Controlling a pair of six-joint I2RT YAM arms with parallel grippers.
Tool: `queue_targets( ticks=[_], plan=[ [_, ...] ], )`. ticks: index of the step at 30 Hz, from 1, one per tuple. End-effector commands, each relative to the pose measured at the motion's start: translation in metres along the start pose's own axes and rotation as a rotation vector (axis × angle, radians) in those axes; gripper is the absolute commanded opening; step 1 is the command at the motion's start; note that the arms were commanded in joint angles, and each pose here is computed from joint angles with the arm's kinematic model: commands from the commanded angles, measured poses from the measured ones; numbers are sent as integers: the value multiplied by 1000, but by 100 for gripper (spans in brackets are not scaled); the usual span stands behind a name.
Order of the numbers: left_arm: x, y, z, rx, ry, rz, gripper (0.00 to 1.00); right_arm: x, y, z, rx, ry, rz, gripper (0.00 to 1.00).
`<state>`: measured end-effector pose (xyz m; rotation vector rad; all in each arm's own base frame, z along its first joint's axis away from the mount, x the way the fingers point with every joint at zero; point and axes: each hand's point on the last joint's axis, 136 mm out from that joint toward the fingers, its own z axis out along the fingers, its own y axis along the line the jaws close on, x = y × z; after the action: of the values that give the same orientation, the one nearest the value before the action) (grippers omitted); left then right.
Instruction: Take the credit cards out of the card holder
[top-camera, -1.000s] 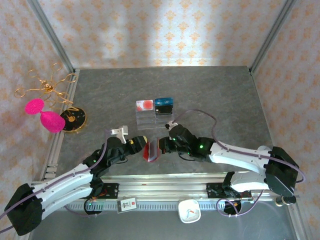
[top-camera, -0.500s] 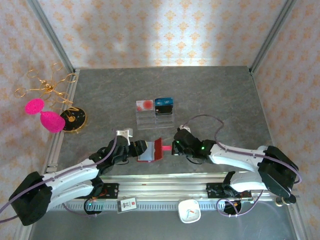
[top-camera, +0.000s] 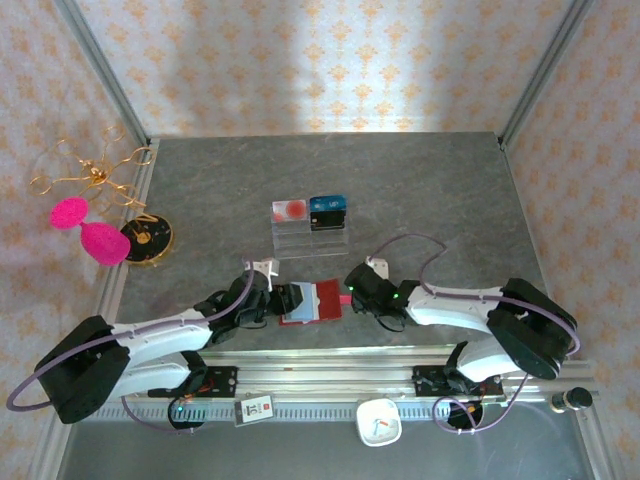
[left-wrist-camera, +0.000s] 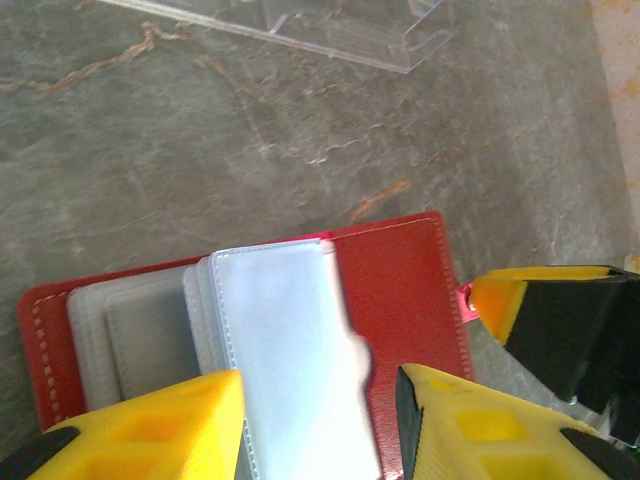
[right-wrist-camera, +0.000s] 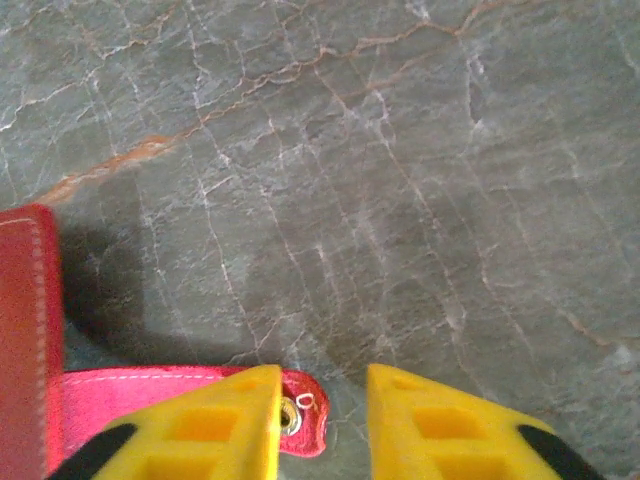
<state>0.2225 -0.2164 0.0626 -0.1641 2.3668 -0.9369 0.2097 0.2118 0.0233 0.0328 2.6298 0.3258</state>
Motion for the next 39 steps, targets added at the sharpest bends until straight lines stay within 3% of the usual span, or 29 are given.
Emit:
queue_targets(
  ticks=[1,5,7,12,18,24,29,39],
  plan=[
    [-8,-20,2,56,-18,27,44,-18,-2,-18,-11,-86,6,37],
    [-9,-23,3,63,-17,28,44,-45,18,-57,-140,-184,-3,46],
    [-8,-24,5,64,-12,32,44,-53,43,-79,-279,-207,-39,48],
    [-7,-24,7,64,-4,32,44,-37,106,-89,-548,-54,-120,31],
    [-10,-24,-1,63,-24,28,44,-1,104,-31,-499,102,-105,18],
    [-18,2,-21,-30,-91,16,53,18,60,11,-283,128,-76,10],
    [-13,29,-26,-83,-92,-20,56,27,41,21,-215,133,-44,8],
    [-3,30,-11,-58,-40,-38,59,28,39,21,-213,138,-48,7]
  ],
)
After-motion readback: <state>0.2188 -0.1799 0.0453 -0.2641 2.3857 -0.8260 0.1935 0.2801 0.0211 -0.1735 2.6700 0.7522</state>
